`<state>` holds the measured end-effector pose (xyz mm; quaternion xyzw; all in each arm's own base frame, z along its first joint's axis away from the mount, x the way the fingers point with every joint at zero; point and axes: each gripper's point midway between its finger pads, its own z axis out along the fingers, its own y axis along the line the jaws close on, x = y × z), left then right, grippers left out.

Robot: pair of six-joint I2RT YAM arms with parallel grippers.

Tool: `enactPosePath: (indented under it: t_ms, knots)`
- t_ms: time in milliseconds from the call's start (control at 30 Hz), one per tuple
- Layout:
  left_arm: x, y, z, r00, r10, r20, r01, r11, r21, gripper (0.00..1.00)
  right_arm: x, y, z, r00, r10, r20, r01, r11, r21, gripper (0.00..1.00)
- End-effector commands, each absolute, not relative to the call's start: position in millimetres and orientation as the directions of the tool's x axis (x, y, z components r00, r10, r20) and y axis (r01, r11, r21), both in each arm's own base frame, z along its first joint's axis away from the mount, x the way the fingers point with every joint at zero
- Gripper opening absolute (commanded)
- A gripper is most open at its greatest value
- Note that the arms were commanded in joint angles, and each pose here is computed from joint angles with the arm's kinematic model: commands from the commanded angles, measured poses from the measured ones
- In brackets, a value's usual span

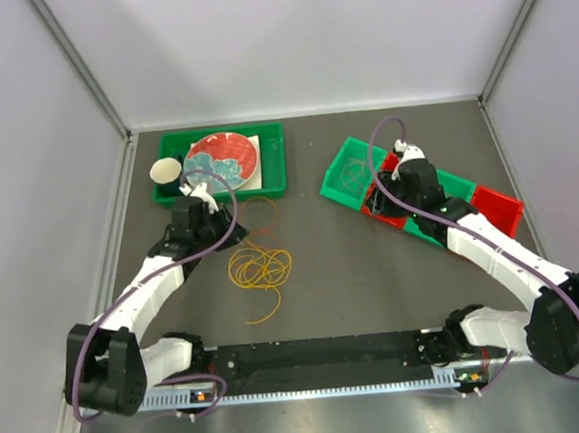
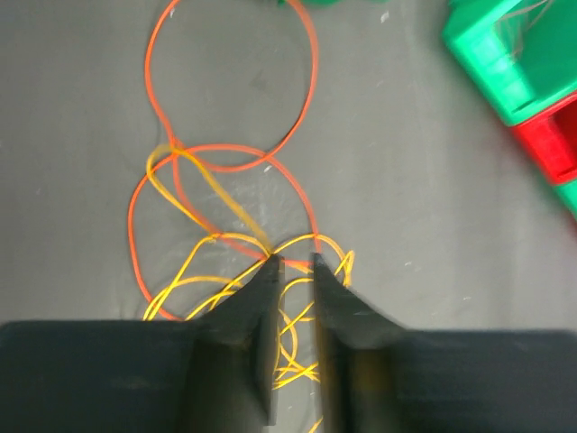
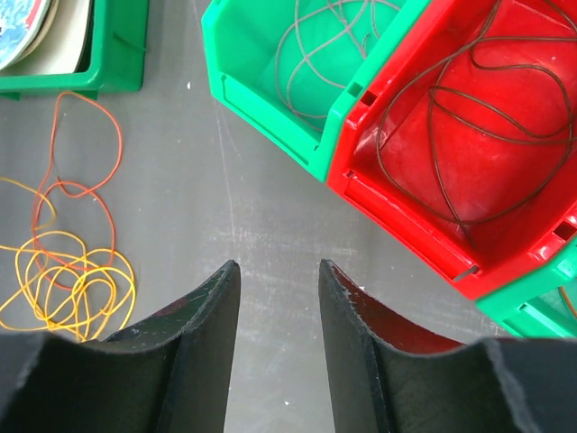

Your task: Untangle the cables

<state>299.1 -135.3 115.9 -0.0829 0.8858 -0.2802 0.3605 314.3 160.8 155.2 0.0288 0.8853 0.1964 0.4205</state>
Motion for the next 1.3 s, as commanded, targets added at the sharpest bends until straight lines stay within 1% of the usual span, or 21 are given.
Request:
enactPosePath:
  t_ms: [0, 33, 67, 167, 200, 333, 500, 533, 600, 633, 700, 800, 833, 933, 1133, 1267]
  knots:
    - [297.2, -129.4, 112.2, -0.718, -0.305, -0.626, 0.019, 0.890, -0.457, 0.34, 321.5, 165.8, 158.4, -0.616, 0.240, -0.750, -0.115, 0.915, 0.387, 0.40]
    - [292.7, -128.0, 106.6, -0.730, -0.299, -0.614, 0.002, 0.898, -0.440, 0.38, 321.6, 165.8, 158.8, -0.616, 0.240, -0.750, -0.115, 0.915, 0.387, 0.41]
    - [290.5, -126.3, 102.4, -0.728, -0.292, -0.620, -0.012, 0.910, -0.414, 0.47, 321.8, 165.9, 159.1, -0.615, 0.241, -0.751, -0.116, 0.914, 0.388, 0.41]
    - [280.8, -126.2, 89.8, -0.746, -0.277, -0.605, -0.043, 0.927, -0.372, 0.57, 321.4, 166.0, 158.8, -0.617, 0.240, -0.750, -0.116, 0.914, 0.388, 0.41]
    - [281.8, -120.7, 86.0, -0.737, -0.277, -0.617, -0.071, 0.939, -0.337, 0.57, 321.5, 165.8, 158.8, -0.617, 0.241, -0.749, -0.116, 0.914, 0.389, 0.41]
    - [272.6, -122.7, 66.9, -0.760, -0.241, -0.604, -0.098, 0.961, -0.260, 0.61, 320.7, 166.1, 158.4, -0.618, 0.241, -0.748, -0.116, 0.914, 0.390, 0.41]
    - [275.4, -135.7, 48.3, -0.768, -0.227, -0.598, -0.078, 0.961, -0.265, 0.60, 319.1, 167.0, 157.0, -0.625, 0.243, -0.742, -0.118, 0.910, 0.397, 0.40]
    - [273.4, -139.3, 39.7, -0.789, -0.217, -0.575, -0.073, 0.962, -0.262, 0.58, 318.4, 167.9, 156.8, -0.627, 0.242, -0.741, -0.119, 0.910, 0.398, 0.40]
    - [275.5, -145.6, 37.7, -0.797, -0.213, -0.566, -0.071, 0.962, -0.263, 0.53, 318.2, 166.0, 158.8, -0.623, 0.245, -0.743, -0.115, 0.910, 0.397, 0.41]
    - [274.9, -148.2, 33.3, -0.803, -0.203, -0.560, -0.067, 0.965, -0.254, 0.47, 317.6, 166.0, 159.7, -0.620, 0.246, -0.745, -0.117, 0.910, 0.397, 0.40]
    - [275.1, -154.3, 32.3, -0.807, -0.188, -0.560, -0.051, 0.967, -0.251, 0.39, 317.3, 163.5, 160.3, -0.616, 0.249, -0.748, -0.109, 0.913, 0.394, 0.40]
    - [275.8, -156.9, 31.3, -0.813, -0.177, -0.554, -0.043, 0.968, -0.246, 0.05, 315.9, 161.2, 163.6, -0.606, 0.249, -0.755, -0.108, 0.915, 0.388, 0.40]
    - [275.3, -155.9, 32.2, -0.815, -0.174, -0.552, -0.043, 0.969, -0.242, 0.00, 316.0, 160.4, 165.2, -0.602, 0.252, -0.758, -0.107, 0.915, 0.389, 0.41]
    - [278.2, -157.2, 51.3, -0.807, -0.163, -0.568, -0.024, 0.970, -0.244, 0.00, 315.9, 158.4, 166.6, -0.597, 0.251, -0.762, -0.103, 0.918, 0.383, 0.40]
    - [295.4, -175.2, 146.4, -0.696, -0.172, -0.698, 0.106, 0.936, -0.337, 0.00, 315.9, 157.4, 168.2, -0.591, 0.251, -0.767, -0.104, 0.919, 0.380, 0.40]
    - [294.7, -177.6, 189.0, -0.643, -0.182, -0.744, 0.161, 0.918, -0.363, 0.00, 314.4, 165.8, 169.2, -0.602, 0.263, -0.754, -0.125, 0.901, 0.415, 0.40]
